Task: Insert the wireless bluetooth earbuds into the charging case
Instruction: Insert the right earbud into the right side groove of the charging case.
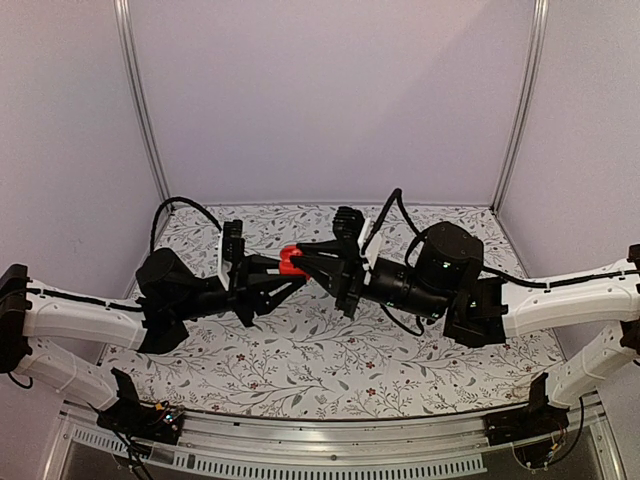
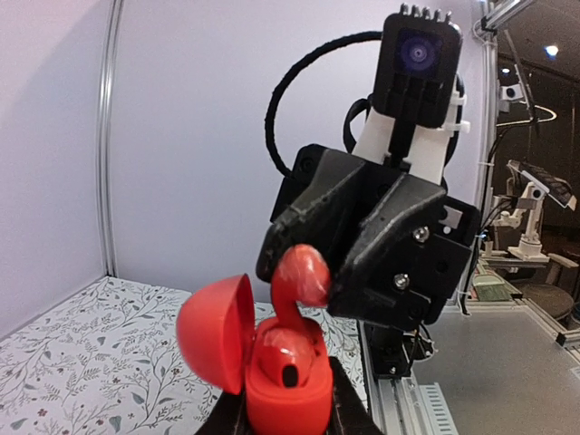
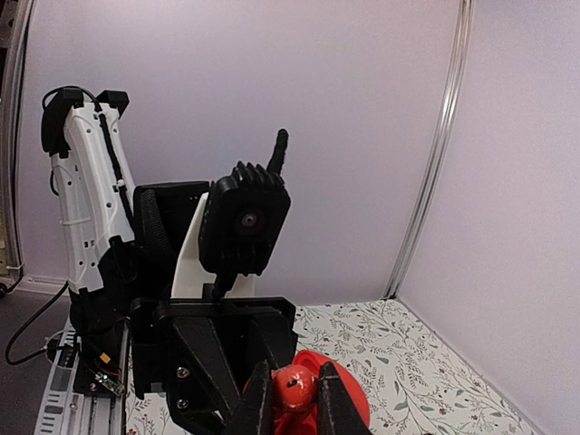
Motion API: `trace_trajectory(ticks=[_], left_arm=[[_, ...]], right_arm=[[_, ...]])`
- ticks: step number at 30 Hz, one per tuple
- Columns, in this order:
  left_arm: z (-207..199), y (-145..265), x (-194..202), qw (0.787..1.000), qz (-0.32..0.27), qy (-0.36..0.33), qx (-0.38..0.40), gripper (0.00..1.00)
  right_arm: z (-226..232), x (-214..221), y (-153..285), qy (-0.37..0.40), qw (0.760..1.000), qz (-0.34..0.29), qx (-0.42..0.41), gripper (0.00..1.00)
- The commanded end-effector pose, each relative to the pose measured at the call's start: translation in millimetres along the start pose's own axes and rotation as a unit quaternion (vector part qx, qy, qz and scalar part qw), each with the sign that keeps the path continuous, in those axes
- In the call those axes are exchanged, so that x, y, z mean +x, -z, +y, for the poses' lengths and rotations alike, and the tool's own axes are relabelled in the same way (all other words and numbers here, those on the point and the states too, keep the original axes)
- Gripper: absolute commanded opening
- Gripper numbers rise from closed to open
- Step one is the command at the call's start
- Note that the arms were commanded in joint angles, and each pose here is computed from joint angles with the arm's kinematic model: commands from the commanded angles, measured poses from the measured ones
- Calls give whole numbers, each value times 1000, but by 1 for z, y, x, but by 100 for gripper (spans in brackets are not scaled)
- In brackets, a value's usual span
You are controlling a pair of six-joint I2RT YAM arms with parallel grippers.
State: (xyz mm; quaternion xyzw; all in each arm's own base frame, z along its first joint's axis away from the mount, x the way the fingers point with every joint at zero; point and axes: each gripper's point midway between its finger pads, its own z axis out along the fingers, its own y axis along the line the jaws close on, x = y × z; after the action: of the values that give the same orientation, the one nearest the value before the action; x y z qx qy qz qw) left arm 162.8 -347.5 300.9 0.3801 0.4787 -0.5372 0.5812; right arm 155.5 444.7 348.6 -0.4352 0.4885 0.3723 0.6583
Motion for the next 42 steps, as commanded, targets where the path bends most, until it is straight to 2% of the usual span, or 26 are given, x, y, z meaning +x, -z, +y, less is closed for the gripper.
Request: trace_trajectory(ticks=[1,15,22,32,35,42], left_arm=[[5,3,-16,999,-21,-19,-16,0],[12,5,-19,999,-25,-26,-41,0],[19,5,-16,998,-17,-24,-56,0],[20,4,-14,998,-13,-22,-57,0],[20,3,-13,998,-11,-21,-55,0],[21,2,-11,998,-8,-18,-55,0]], right_arm=[[-8,-13,-6,-12,999,-21,26,8],[-3,-2,-5,-26,999,-12,32,8],[6,-1,0,-17,1000,-15,8,14],[4,1,2,-17,1000,-12,14,21],[3,-3,3,-16,1000,-15,17,27],[-4,-16,10,-12,999,-26,28,33]])
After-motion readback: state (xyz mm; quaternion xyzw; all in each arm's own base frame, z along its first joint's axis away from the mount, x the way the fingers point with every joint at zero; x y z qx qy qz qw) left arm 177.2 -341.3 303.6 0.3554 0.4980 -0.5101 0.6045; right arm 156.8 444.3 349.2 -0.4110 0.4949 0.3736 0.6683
